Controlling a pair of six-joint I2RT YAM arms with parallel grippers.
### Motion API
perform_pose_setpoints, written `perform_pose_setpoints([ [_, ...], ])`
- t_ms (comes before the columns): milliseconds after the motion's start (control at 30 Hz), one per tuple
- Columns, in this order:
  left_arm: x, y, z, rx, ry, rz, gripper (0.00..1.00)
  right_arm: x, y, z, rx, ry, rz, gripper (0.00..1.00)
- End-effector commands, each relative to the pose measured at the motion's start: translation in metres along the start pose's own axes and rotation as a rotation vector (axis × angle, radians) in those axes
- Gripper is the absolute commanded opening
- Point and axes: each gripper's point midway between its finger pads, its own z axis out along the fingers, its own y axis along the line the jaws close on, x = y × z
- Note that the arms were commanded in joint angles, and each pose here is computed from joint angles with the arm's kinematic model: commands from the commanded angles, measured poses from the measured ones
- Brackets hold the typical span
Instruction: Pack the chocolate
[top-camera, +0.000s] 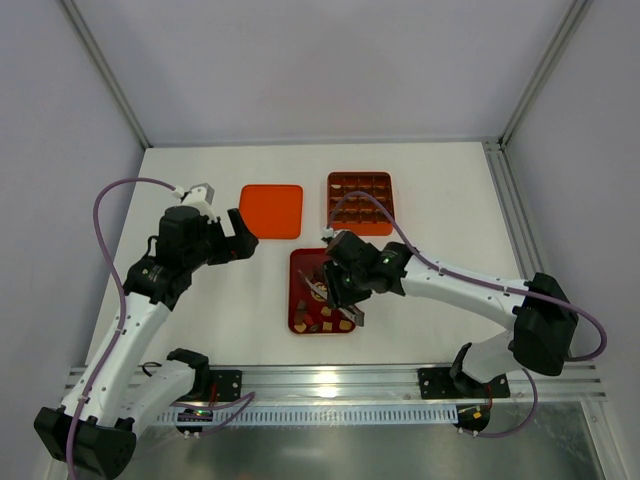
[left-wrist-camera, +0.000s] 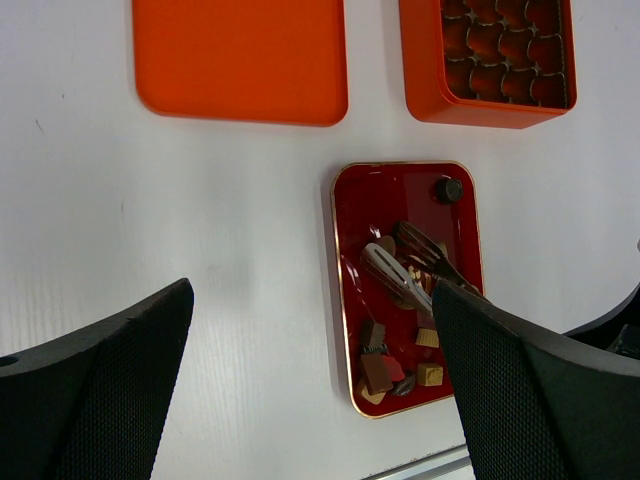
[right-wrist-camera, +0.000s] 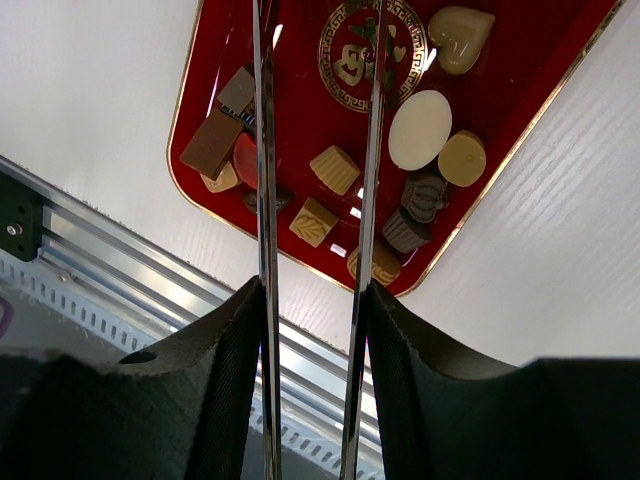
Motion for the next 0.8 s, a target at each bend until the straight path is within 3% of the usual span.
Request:
perform_pose_setpoints([
  [0, -0.0044, -0.0027, -0.0036, 0.013, -0.018, 0.001, 1.00, -0.0240, 0.0177, -0.0061, -0.042, -0.067, 0.000, 0.46],
  [767, -0.0044, -0.0026, -0.0035, 0.012, -0.017, 0.003, 1.00, -0.0297, 0.0189, -0.0049, 0.020, -0.031, -0.080, 0.45],
])
